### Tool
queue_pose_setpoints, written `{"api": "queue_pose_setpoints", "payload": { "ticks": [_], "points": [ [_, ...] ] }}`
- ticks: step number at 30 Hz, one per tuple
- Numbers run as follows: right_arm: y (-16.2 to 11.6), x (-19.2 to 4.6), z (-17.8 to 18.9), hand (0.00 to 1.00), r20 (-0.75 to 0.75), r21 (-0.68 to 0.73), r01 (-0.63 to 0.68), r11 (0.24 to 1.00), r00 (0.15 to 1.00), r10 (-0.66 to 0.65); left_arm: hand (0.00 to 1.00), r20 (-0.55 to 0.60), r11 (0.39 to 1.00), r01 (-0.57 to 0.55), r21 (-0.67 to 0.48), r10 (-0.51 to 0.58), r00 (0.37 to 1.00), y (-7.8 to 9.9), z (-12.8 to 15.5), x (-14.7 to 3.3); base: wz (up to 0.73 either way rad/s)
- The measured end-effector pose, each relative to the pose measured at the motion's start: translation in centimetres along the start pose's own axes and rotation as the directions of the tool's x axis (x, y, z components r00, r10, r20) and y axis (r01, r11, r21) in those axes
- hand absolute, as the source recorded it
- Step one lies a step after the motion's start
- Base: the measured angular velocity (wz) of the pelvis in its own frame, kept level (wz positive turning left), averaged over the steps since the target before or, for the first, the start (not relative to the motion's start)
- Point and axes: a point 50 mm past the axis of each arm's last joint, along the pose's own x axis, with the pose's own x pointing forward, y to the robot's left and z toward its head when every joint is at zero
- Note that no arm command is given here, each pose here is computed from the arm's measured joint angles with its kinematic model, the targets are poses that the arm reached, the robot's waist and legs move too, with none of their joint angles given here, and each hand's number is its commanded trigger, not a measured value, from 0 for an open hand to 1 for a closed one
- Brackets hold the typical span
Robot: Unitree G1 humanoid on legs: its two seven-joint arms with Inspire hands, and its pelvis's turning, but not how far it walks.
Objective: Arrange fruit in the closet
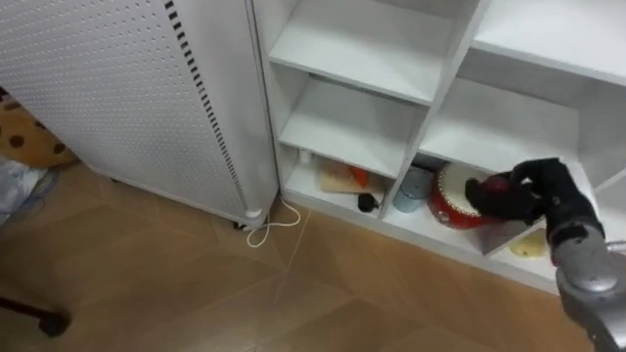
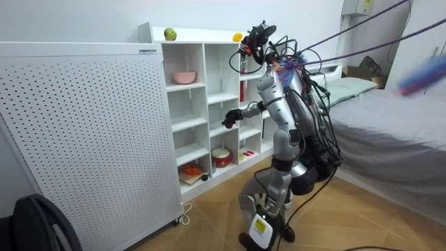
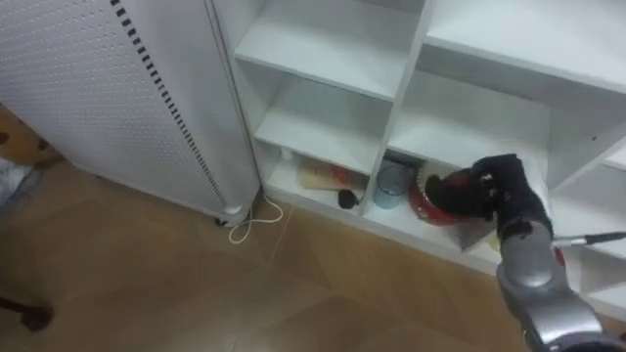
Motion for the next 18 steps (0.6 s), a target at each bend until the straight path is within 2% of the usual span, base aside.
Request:
{"api": "queue_pose_setpoints", "payload": {
  "ticks": [5,17,18],
  "points": [
    [-1.1,0.5,0.4,1.00,-0.026,0.046,0.129,0.991,0.991,-0.128,0.00,0.011,1.000,0.026,-0.002,-0.026,1.000,-0.5,-0.1,-0.5,0.01],
    [-2.6,1.1,1.4,1.00,-0.068,0.141,0.281,0.949,0.959,-0.274,0.00,0.013,1.000,0.028,-0.006,-0.028,1.000,-0.3,-0.9,-1.2,-0.01],
    [-2.7,1.1,1.4,0.89,-0.073,0.145,0.288,0.946,0.957,-0.280,0.00,0.011,1.000,0.027,-0.004,-0.027,1.000,-0.2,-1.0,-1.3,0.00]
  ]
}}
